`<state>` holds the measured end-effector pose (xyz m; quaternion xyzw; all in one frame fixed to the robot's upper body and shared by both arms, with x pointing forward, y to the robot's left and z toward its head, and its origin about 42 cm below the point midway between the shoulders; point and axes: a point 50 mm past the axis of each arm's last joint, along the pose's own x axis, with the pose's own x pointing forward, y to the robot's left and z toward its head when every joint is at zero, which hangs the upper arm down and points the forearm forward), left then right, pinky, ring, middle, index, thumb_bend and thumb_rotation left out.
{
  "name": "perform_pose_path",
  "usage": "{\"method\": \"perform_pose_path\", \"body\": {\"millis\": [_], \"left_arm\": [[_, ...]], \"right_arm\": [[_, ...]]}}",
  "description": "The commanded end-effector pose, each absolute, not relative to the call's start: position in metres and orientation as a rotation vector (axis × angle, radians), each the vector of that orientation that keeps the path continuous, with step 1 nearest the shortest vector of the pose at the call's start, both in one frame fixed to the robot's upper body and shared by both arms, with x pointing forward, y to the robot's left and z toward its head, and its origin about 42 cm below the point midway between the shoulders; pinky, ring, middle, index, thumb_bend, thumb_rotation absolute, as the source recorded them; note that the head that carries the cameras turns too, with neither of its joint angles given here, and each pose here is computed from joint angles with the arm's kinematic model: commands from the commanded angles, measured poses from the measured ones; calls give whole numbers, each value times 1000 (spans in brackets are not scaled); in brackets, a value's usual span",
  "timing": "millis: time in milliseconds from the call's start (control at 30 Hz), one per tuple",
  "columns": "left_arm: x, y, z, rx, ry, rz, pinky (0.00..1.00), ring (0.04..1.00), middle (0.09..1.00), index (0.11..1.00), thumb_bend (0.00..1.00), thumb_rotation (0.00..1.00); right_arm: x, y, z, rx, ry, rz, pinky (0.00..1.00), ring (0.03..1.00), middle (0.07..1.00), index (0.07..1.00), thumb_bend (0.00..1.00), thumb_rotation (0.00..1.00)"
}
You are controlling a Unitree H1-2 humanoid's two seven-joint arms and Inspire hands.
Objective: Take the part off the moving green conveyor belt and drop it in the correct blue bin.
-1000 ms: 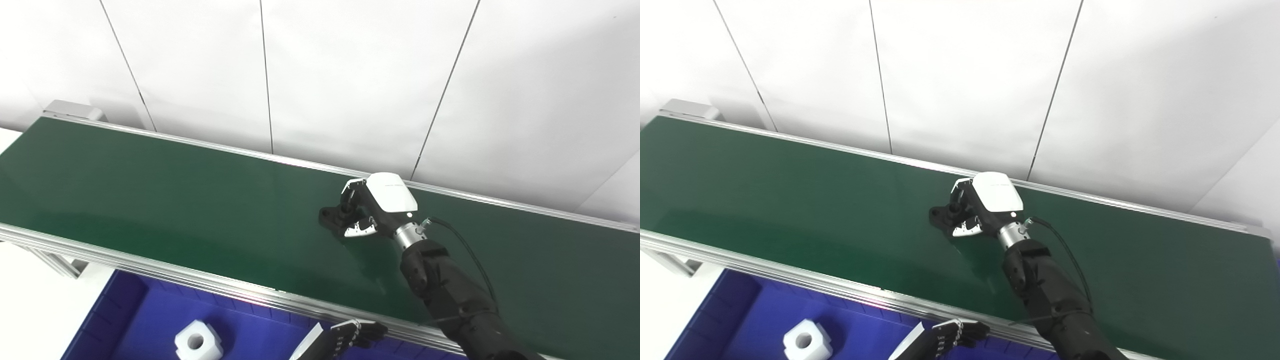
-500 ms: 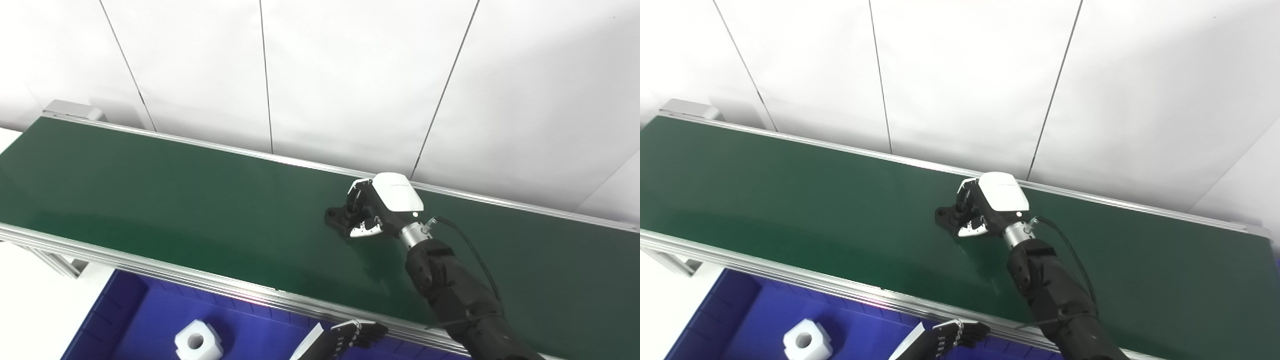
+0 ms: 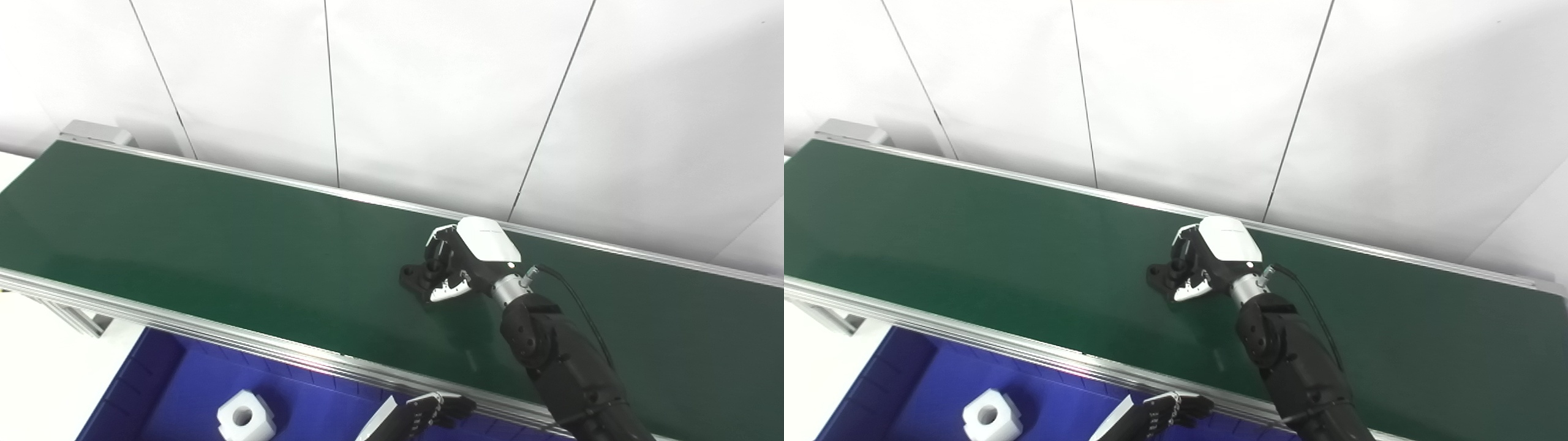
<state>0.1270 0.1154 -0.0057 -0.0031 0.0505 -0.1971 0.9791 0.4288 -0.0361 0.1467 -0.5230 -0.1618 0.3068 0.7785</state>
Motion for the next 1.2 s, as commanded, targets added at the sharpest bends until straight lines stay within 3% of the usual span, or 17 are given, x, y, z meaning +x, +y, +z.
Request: {"method": "perform_pose_path", "body": {"millis": [0,67,167,567,800,1167], "left_arm": [[112,98,-5,-52,117,-405,784,808,790,749,870,723],[112,98,-5,-53,116,-405,787,808,790,749,871,724],[113,99,-5,-46,112,-409,780,803,790,754,862,728],[112,99,-5,-50,115,-407,782,801,788,753,864,719],[113,100,-6,-50,116,-407,785,803,791,758,865,721],[111,109,-7,-29,118,-414,799,811,796,765,866,744]], "right_arm": [[435,-30,181,-1092,-426,624,276,351,406,516,522,0],[433,-30,189,-1075,-442,622,268,340,403,517,521,0],[428,-30,202,-1050,-467,623,208,274,467,488,528,0],[411,-35,231,-937,-512,645,143,200,470,486,529,0],[401,-67,229,-532,-315,734,252,325,443,532,520,0],[382,-97,191,-40,-87,852,251,303,425,536,520,0]]}}
